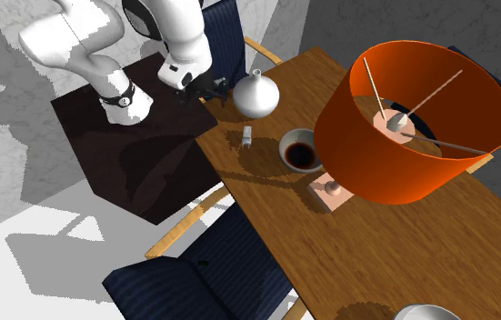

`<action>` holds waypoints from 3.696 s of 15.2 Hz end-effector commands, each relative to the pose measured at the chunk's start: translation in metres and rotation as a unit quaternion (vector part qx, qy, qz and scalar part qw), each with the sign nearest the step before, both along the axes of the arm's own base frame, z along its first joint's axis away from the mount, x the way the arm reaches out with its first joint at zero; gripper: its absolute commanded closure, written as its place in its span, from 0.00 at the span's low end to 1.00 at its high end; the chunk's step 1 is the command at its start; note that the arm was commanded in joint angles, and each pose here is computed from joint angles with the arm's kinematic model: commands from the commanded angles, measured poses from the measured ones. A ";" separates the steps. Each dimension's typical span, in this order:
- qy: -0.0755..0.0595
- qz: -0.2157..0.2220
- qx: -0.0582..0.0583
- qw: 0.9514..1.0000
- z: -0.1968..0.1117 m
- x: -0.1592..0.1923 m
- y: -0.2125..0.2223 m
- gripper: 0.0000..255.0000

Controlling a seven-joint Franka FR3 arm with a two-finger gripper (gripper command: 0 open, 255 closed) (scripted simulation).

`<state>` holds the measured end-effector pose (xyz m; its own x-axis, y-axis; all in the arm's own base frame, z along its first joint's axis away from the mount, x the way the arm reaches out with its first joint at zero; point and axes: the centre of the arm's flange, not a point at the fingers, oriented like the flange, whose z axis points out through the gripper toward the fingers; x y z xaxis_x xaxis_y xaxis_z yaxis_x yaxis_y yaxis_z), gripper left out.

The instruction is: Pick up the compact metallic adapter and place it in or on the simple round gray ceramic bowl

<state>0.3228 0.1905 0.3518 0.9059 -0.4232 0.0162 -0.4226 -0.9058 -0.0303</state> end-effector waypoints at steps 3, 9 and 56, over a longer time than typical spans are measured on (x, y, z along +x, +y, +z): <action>-0.002 -0.036 -0.002 0.999 -0.045 0.012 0.033 0.00; -0.005 -0.088 -0.008 0.996 -0.108 0.035 0.077 0.00; -0.007 -0.125 -0.012 0.992 -0.103 0.056 0.105 1.00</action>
